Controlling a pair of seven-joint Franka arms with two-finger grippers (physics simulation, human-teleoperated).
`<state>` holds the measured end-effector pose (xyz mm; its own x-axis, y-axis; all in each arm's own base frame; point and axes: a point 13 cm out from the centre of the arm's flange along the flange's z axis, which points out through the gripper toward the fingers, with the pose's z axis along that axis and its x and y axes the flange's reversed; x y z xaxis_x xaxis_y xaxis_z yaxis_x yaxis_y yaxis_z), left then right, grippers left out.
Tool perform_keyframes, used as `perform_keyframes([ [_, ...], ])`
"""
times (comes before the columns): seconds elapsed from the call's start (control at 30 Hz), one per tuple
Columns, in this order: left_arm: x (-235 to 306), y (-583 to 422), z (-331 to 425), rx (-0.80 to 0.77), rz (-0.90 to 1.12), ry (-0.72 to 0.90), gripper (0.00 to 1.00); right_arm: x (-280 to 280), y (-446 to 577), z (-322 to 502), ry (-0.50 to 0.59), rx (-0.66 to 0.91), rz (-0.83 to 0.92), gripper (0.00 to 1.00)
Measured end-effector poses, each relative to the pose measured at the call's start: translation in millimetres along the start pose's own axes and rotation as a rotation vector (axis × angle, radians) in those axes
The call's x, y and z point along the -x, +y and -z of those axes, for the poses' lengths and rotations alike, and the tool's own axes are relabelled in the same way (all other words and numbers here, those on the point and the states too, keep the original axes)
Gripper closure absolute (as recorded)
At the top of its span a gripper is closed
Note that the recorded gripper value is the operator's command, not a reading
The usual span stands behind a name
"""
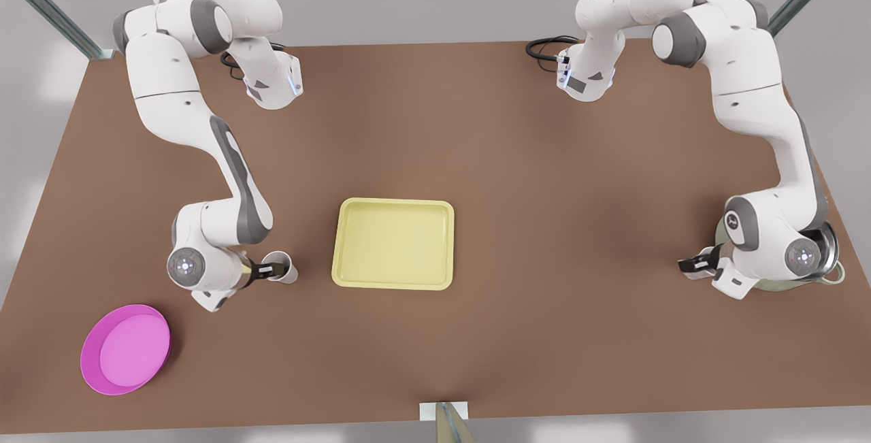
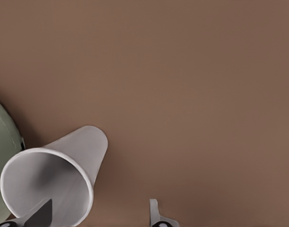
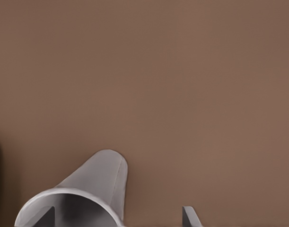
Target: Use both arms to respectively pick up the white IKEA cups from the middle-left and middle-right positions, then place the white IKEA cups onto the middle-middle tray, ensuring that the cups remain upright and do not tip over
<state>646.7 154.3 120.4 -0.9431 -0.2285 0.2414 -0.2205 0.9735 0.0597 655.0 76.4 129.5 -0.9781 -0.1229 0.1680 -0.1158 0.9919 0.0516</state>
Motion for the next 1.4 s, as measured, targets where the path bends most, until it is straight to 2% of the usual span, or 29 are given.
perform_keyframes([
  [0.1, -3.3, 8.4, -21.2, 0.001, 0.009, 0.025, 0.0, -2.6, -2.4, -6.2, -0.004, 0.002, -0.011, 0.0],
  [0.13, -3.5, 10.7, -24.7, 0.0, 0.012, 0.028, 0.09, -3.5, -2.5, -8.1, -0.004, 0.003, -0.013, 0.0],
  [0.17, -3.3, 11.9, -26.4, -0.002, 0.014, 0.028, 0.36, -4.8, -2.7, -10.7, -0.003, 0.003, -0.015, 0.0],
  [0.2, -2.9, 12.1, -27.3, -0.003, 0.015, 0.027, 0.42, -6.2, -2.8, -12.8, -0.001, 0.003, -0.017, 0.0],
  [0.23, -2.5, 12.7, -27.5, -0.003, 0.016, 0.026, 0.42, -7.5, -3.2, -14.2, 0.0, 0.004, -0.019, 0.0],
  [0.27, -2.1, 13.9, -27.3, -0.003, 0.017, 0.024, 0.47, -8.4, -4.9, -15.5, 0.001, 0.004, -0.023, 0.0],
  [0.37, -0.6, 18.6, -24.4, -0.006, 0.023, 0.016, 0.66, -9.8, -7.6, -20.0, 0.004, 0.005, -0.029, 0.01],
  [0.4, 0.1, 18.7, -20.8, -0.008, 0.024, 0.009, 0.72, -10.0, -9.0, -21.8, 0.006, 0.006, -0.031, 0.15],
  [0.47, 1.7, 15.7, -13.9, -0.009, 0.02, -0.003, 0.78, -10.1, -8.3, -27.4, 0.011, 0.01, -0.031, 0.32],
  [0.6, 2.9, -22.2, -6.8, -0.031, -0.021, -0.015, 0.79, -7.7, -2.8, -35.1, 0.016, 0.013, -0.021, 0.52],
  [0.67, -7.4, -129.7, 12.0, -0.088, -0.146, -0.03, 0.79, -6.3, 0.7, -34.8, 0.013, 0.014, -0.014, 0.66],
  [0.73, -41.9, -250.3, 54.4, -0.093, -0.3, -0.072, 0.79, -5.2, 6.1, -30.8, 0.008, 0.018, -0.004, 0.79],
  [0.87, -185.4, -488.1, 67.2, 0.021, -0.564, -0.132, 0.79, -1.2, 10.2, -17.6, -0.005, 0.021, 0.007, 0.79],
  [0.97, -252.4, -578.5, 62.1, 0.036, -0.564, -0.151, 0.79, 6.7, 40.9, 20.8, -0.045, 0.047, 0.053, 0.79],
  [1.13, -289.5, -641.6, 14.0, 0.032, -0.421, -0.121, 0.79, 8.8, 136.2, 27.1, -0.068, 0.142, 0.13, 0.79],
  [1.37, -309.0, -650.3, -46.3, 0.079, -0.217, -0.076, 0.79, -16.8, 244.1, 2.1, -0.106, 0.142, 0.234, 0.79],
  [1.4, -308.4, -650.9, -49.7, 0.079, -0.189, -0.074, 0.44, -23.0, 247.2, -6.1, -0.108, 0.137, 0.236, 0.79],
])
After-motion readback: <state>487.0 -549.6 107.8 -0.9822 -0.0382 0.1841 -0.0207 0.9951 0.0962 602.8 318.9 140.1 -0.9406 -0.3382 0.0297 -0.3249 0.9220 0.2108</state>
